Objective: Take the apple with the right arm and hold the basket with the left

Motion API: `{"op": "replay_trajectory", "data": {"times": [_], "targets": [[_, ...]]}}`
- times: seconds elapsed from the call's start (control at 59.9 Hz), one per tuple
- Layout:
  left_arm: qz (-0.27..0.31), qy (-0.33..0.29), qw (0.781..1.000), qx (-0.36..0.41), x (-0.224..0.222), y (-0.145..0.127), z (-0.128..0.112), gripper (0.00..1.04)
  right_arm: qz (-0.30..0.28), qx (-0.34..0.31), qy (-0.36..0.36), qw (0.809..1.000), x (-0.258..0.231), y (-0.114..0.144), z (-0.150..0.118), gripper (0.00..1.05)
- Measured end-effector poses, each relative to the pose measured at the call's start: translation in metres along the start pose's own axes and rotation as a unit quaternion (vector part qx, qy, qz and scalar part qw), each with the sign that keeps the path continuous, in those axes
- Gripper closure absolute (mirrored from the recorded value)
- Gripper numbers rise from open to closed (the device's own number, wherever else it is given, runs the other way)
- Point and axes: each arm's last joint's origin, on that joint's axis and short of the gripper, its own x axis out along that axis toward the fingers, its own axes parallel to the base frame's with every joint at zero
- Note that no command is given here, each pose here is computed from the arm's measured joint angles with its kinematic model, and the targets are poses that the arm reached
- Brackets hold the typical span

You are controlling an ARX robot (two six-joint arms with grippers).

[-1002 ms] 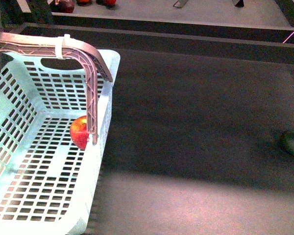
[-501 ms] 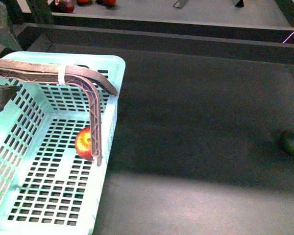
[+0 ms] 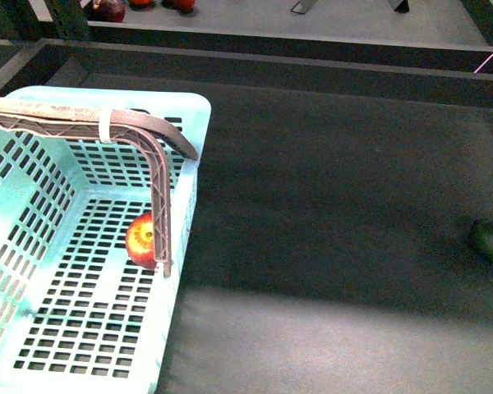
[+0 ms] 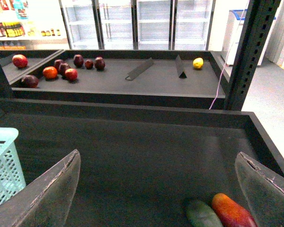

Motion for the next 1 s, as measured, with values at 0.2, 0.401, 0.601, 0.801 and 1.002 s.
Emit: {"op": "replay_trajectory", "data": {"times": [0.2,0.401,0.601,0.801,1.002], "targets": [[-0.21,-0.117,0.905,0.35,-0.003,0.037,0.013,0.39,0.0,0.0,0.0,1.0,0.0,0.0,0.0,0.09],[-0.203,-0.221,0.739,0.603,-0.03,0.07,0.032,0.85,0.0,0.0,0.0,1.0,0.0,0.0,0.0,0.09],[-0.196,-0.229,0.721,0.624,-0.044,0.092,0.04,1.01,0.0,0.0,0.0,1.0,0.0,0.0,0.0,0.09],[-0.197,-0.226,0.718,0.628,-0.055,0.109,0.051,1.01,0.0,0.0,0.0,1.0,0.0,0.0,0.0,0.09],[-0.193,-0.228,0.718,0.628,-0.06,0.129,0.051,1.01,0.0,0.0,0.0,1.0,0.0,0.0,0.0,0.09]]}}
